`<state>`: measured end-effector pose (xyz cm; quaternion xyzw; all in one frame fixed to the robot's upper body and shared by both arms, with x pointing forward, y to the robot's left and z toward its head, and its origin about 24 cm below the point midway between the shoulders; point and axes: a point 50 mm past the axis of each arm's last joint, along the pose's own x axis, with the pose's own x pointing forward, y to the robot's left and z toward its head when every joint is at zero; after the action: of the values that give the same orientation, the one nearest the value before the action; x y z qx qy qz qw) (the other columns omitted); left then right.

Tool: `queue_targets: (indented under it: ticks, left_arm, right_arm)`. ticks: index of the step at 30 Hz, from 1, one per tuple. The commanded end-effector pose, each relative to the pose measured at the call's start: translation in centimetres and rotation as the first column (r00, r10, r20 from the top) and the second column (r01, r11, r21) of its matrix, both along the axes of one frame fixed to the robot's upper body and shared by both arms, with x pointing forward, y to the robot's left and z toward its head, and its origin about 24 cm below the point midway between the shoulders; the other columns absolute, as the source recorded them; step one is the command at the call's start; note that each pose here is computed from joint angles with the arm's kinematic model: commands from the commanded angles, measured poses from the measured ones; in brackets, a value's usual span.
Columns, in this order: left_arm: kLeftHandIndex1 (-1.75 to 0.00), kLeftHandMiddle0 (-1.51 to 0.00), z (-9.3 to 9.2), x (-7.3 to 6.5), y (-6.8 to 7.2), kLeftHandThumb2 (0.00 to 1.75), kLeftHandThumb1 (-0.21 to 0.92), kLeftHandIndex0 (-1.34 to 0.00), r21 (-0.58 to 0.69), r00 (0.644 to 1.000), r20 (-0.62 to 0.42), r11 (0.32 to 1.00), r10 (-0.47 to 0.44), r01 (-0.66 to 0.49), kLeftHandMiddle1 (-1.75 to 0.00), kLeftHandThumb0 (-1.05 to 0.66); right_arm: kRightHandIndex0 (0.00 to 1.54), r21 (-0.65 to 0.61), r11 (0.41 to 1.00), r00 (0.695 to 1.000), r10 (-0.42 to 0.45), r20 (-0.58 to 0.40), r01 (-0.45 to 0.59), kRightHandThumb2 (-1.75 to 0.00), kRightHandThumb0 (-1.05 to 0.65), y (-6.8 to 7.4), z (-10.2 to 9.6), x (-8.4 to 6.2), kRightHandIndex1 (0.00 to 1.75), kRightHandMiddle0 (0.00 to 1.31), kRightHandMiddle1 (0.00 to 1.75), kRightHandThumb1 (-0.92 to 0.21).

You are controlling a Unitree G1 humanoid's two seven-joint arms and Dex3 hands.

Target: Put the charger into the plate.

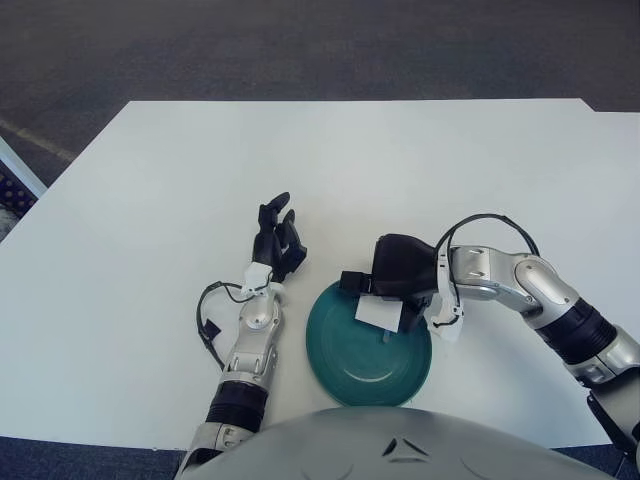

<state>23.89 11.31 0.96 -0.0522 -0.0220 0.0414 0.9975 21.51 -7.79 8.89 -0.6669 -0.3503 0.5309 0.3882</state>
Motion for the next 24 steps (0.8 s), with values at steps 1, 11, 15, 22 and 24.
queue_targets:
  ticks: [1, 11, 15, 22, 24]
  left_arm:
    - [-0.87, -0.51, -0.9, -0.1, -0.5, 0.97, 0.92, 0.00, -0.027, 0.998, -0.054, 1.000, 0.010, -0.012, -0.02, -0.94]
    - [-0.92, -0.54, -1.1, -0.1, -0.8, 0.97, 0.92, 0.00, -0.033, 0.998, -0.068, 0.999, 0.012, -0.014, -0.04, -0.95]
    - [-0.87, -0.51, -1.1, 0.0, -0.9, 0.98, 0.92, 0.00, -0.033, 0.997, -0.073, 0.999, 0.010, -0.012, -0.02, -0.95]
    - [-0.82, -0.47, -1.1, 0.1, -1.1, 0.98, 0.92, 0.00, -0.039, 0.996, -0.084, 0.999, 0.006, -0.010, 0.00, -0.94]
    - [-0.82, -0.47, -1.1, 0.1, -1.1, 0.98, 0.92, 0.00, -0.043, 0.996, -0.086, 0.999, 0.007, -0.011, 0.00, -0.93]
  right_arm:
    - [1.19, 0.014, 1.000, 1.000, -0.005, -0.011, 0.005, -0.67, -0.50, 0.2, 0.1, -0.4, 1.75, 0.86, 1.75, -0.92]
    - [1.21, 0.023, 1.000, 1.000, 0.018, 0.007, -0.018, -0.70, -0.51, 1.0, 0.7, -1.2, 1.75, 0.88, 1.75, -0.92]
    - [1.22, 0.028, 0.999, 1.000, 0.023, 0.016, -0.024, -0.69, -0.51, 1.0, 1.0, -1.3, 1.75, 0.89, 1.75, -0.92]
    - [1.22, 0.027, 0.999, 1.000, 0.020, 0.011, -0.020, -0.71, -0.49, 0.9, 1.0, -1.5, 1.75, 0.90, 1.75, -0.89]
    - [1.19, 0.033, 0.999, 1.000, 0.006, 0.010, -0.006, -0.70, -0.50, 0.9, 0.5, -1.6, 1.75, 0.90, 1.75, -0.90]
